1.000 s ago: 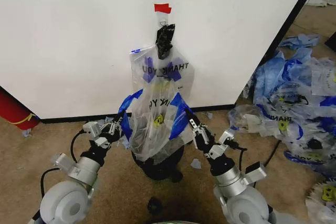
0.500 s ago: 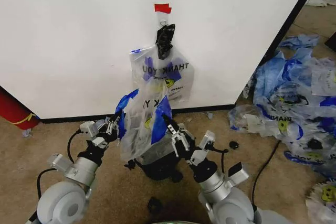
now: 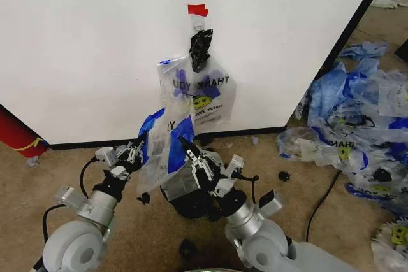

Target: Pick up the garbage bag from the wall and place it over the trash bin.

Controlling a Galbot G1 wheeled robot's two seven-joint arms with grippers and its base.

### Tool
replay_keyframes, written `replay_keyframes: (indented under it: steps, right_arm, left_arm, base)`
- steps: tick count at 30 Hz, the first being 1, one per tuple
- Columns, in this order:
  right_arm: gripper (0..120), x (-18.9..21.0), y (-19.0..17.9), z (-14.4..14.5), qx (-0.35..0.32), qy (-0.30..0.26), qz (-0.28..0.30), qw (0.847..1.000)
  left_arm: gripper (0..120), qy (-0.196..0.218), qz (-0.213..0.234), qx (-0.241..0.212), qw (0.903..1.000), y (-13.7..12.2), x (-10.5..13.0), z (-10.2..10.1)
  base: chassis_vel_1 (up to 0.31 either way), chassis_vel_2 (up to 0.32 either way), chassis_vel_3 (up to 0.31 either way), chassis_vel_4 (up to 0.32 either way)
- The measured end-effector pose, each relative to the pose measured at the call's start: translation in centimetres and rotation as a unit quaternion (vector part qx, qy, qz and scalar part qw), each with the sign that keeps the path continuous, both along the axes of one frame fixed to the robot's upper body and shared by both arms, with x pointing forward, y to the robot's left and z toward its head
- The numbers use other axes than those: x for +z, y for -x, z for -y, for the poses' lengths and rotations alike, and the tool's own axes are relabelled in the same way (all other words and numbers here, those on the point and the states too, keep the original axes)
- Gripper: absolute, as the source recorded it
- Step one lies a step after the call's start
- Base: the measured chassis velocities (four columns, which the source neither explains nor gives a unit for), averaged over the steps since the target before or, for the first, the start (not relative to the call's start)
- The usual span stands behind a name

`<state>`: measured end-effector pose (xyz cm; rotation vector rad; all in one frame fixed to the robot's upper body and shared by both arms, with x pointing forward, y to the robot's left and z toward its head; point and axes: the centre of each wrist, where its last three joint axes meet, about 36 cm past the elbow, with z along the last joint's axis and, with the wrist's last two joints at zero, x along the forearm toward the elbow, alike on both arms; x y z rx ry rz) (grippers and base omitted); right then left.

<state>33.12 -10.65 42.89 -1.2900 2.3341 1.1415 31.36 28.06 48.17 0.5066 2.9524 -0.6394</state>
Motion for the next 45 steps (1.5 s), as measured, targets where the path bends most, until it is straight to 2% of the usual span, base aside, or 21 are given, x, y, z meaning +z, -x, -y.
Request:
replay_keyframes:
  steps: [6,26,28,33,41,45]
  right_arm:
    - [0,-1.6,0.4,0.9,-0.017,-0.002,-0.004,1.000]
    - [0,-4.1,2.6,7.8,-0.093,0.041,-0.034,0.994]
    - [0,-5.1,3.3,8.6,-0.112,0.052,-0.054,0.991]
    - [0,-6.8,3.4,8.6,-0.129,0.059,-0.070,0.987]
    - [0,-8.0,3.1,6.6,-0.132,0.057,-0.076,0.987]
    - [0,-8.6,2.4,6.8,-0.141,0.068,-0.080,0.984]
  left_arm:
    - [0,0.000,-0.005,0.000,1.0000,-0.2,-0.4,0.0]
    - [0,0.012,-0.028,-0.008,0.9995,0.1,-1.9,1.2]
    - [0,0.011,-0.035,-0.009,0.9993,0.5,-2.2,1.4]
    - [0,0.012,-0.041,-0.008,0.9991,0.9,-2.6,1.7]
    - [0,0.011,-0.050,-0.002,0.9987,1.1,-3.6,1.8]
    - [0,0.015,-0.055,0.002,0.9984,1.1,-4.2,2.0]
  base:
    - [0.000,0.000,0.000,0.000]
    - [0.000,0.000,0.000,0.000]
    - [0.000,0.000,0.000,0.000]
    - [0.000,0.000,0.000,0.000]
    - [0.000,0.000,0.000,0.000]
    - [0.000,0.000,0.000,0.000]
